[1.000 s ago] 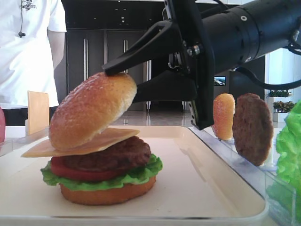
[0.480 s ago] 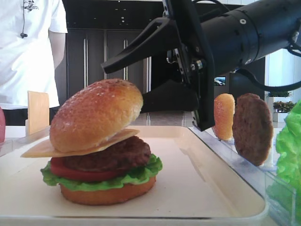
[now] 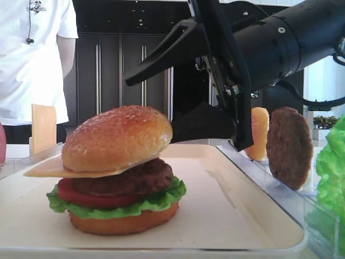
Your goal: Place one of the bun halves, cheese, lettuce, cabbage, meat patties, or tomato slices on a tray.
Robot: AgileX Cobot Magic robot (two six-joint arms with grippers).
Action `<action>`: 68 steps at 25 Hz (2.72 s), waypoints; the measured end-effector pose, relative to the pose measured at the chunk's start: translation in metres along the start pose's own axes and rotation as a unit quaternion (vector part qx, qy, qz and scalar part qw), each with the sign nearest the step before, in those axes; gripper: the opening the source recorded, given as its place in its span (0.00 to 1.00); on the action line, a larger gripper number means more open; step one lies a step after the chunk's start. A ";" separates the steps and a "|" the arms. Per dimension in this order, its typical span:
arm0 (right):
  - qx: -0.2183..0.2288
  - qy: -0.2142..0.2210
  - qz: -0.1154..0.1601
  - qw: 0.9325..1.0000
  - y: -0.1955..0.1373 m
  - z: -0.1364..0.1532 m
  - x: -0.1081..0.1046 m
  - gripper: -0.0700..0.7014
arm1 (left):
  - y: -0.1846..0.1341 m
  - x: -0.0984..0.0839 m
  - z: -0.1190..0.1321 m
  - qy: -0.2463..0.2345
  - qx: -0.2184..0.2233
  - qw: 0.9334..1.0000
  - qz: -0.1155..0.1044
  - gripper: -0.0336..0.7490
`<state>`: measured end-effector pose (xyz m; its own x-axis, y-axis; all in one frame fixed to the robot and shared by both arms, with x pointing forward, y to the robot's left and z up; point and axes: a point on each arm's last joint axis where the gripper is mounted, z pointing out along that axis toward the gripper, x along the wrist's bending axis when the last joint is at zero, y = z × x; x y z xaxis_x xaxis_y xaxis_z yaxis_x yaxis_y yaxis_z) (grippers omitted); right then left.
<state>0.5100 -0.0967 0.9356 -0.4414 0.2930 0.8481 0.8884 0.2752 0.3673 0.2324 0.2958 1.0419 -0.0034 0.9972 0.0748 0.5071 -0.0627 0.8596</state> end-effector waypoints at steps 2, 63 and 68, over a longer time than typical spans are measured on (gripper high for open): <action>0.000 -0.005 -0.001 1.000 0.000 0.000 -0.001 0.72 | 0.000 0.000 0.000 0.000 0.000 1.000 0.000 0.32; -0.095 -0.618 0.066 0.778 -0.091 -0.238 0.149 0.54 | 0.000 0.000 0.000 0.000 0.000 1.000 0.000 0.32; -0.121 -0.621 0.051 0.773 -0.101 -0.241 0.163 0.54 | 0.000 0.000 0.000 0.000 0.000 1.000 0.000 0.32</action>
<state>0.3784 -0.2977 1.1290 -0.0147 0.9961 -0.0869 0.8579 0.0573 0.5106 0.2324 0.2958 1.0419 -0.0034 0.9972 0.0748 0.5071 -0.0627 0.8596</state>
